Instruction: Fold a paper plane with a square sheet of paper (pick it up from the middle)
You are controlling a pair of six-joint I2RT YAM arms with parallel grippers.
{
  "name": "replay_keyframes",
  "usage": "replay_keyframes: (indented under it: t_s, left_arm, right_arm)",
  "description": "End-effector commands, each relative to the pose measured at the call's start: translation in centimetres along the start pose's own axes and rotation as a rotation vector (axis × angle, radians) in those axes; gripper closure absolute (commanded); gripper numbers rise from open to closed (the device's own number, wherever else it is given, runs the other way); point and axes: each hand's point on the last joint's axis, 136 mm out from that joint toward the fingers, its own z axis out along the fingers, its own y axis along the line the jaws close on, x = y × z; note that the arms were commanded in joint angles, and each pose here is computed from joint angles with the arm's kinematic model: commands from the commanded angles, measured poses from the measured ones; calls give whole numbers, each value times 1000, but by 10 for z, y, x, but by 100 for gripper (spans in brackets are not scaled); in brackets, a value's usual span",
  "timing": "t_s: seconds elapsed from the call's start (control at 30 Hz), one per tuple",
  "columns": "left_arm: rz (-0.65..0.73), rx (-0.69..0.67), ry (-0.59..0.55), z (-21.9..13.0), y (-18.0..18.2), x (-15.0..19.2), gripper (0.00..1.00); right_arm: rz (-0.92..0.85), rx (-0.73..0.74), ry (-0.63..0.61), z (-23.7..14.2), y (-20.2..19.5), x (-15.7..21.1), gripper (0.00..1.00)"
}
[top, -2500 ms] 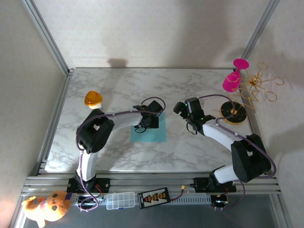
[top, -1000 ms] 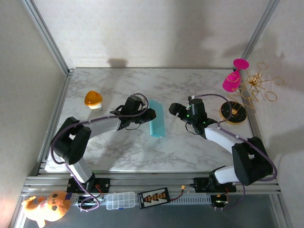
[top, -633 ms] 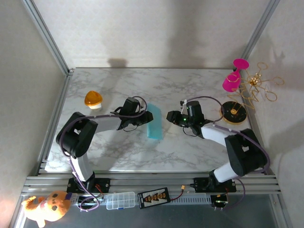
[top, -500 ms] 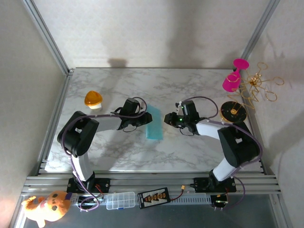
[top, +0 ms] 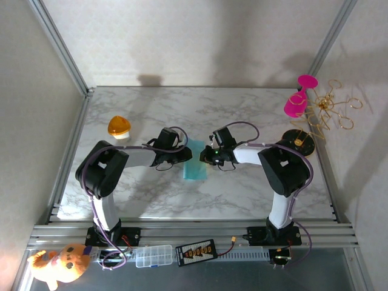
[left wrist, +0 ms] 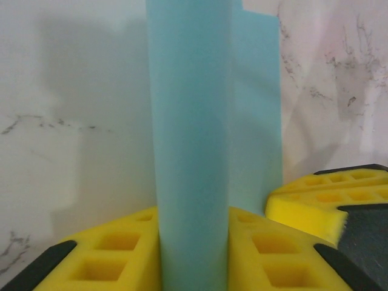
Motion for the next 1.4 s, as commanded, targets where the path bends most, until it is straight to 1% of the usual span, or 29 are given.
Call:
replay_keyframes:
  t_s: [0.0,0.1,0.2,0.27,0.33,0.43,0.47,0.53,0.6,0.67,0.83,1.03,1.17,1.23,1.37]
  left_arm:
    - [21,-59,-7,-5,13,0,70]
    - [33,-101,-26,-12,14,-7,64]
    - [19,-159,-42,-21,21,-10,52]
    - [-16,-220,-62,-29,30,-11,40]
    - [-49,-251,-67,-35,35,-7,31]
    - [-83,-241,-70,-38,28,-1,21]
    - [-91,-227,-67,-38,24,2,13]
    - [-106,-202,-60,-34,16,5,9]
    - [-118,-198,-54,-30,12,7,9]
    - [-124,-209,-42,-24,12,8,11]
    - [-116,-263,-15,-12,16,12,21]
    - [-129,-322,5,-6,31,21,34]
    - [-136,-378,2,-5,47,26,44]
    - [-141,-401,1,-5,54,29,49]
    - [-148,-434,-6,-5,67,32,55]
  right_arm:
    - [8,61,54,5,-9,10,87]
    - [18,91,69,8,-14,13,86]
    - [33,134,81,11,-21,13,86]
    - [41,142,81,12,-21,11,86]
    - [42,135,79,12,-19,10,86]
    - [46,128,75,13,-16,7,86]
    - [46,123,75,13,-15,7,85]
    - [47,107,72,12,-11,7,83]
    - [49,98,66,11,-9,5,81]
    - [47,95,61,10,-8,4,80]
    - [40,72,48,7,-1,1,79]
    - [27,26,24,2,11,-6,77]
    - [23,4,-49,-13,17,-21,75]
    - [23,-17,-111,-28,20,-32,71]
    - [19,-15,-187,-47,16,-42,66]
